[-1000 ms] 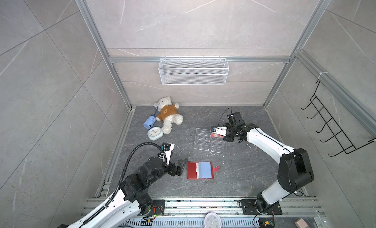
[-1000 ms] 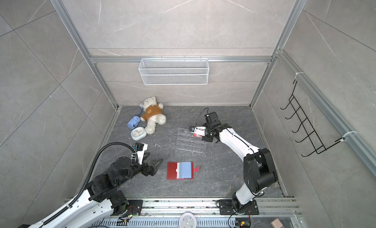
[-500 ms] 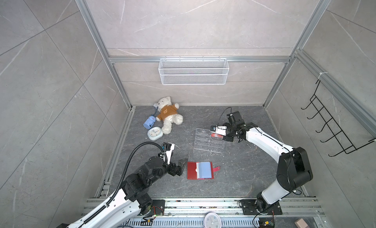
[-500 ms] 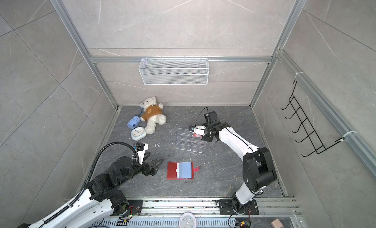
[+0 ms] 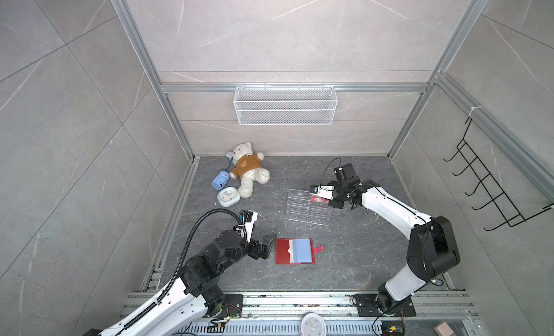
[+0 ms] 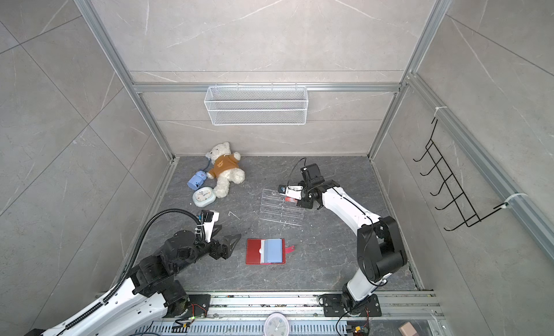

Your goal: Take the credit cards out of the card holder

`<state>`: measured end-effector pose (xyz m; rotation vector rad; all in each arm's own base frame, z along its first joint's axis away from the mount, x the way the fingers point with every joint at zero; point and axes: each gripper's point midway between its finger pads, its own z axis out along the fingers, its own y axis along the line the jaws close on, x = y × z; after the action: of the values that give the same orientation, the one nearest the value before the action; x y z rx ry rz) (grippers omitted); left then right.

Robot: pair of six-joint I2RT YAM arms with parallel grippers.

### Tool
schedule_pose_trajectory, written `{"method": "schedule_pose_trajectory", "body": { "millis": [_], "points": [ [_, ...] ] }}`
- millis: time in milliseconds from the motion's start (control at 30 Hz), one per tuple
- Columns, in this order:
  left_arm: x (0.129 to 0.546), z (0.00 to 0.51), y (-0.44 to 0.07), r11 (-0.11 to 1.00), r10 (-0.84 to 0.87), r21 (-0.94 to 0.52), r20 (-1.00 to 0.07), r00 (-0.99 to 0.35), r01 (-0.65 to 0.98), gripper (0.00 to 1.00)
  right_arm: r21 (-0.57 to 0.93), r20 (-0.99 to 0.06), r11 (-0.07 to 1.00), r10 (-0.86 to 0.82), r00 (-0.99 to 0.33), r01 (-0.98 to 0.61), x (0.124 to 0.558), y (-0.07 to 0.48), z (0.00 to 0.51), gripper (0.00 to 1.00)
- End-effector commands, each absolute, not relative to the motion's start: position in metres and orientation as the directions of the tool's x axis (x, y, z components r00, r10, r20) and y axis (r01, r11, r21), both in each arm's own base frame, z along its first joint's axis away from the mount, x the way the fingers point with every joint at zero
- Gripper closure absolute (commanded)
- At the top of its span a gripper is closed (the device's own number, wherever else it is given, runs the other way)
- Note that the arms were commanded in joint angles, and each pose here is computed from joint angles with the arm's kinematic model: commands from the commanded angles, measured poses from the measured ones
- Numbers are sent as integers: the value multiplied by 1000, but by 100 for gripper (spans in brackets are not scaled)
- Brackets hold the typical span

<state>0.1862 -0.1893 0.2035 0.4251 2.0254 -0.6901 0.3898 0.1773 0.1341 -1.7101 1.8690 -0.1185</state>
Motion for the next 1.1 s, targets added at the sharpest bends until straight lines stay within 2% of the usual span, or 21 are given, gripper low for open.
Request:
{"method": "schedule_pose_trajectory", "body": {
  "millis": [0,833,1067],
  "points": [
    [188,214,-194,764,19,-293,-880,-474,574,1,-426,-351,168,-937,-9,-889,390,177,130,90],
    [189,213,-196,766,22,-296,-876,-482,571,1,-491,-383,231,-923,-30,-840,405,178,158,71],
    [188,212,-195,765,21,-298,-874,-485,571,1,-505,-383,249,-923,-44,-826,412,177,161,70]
  ]
}}
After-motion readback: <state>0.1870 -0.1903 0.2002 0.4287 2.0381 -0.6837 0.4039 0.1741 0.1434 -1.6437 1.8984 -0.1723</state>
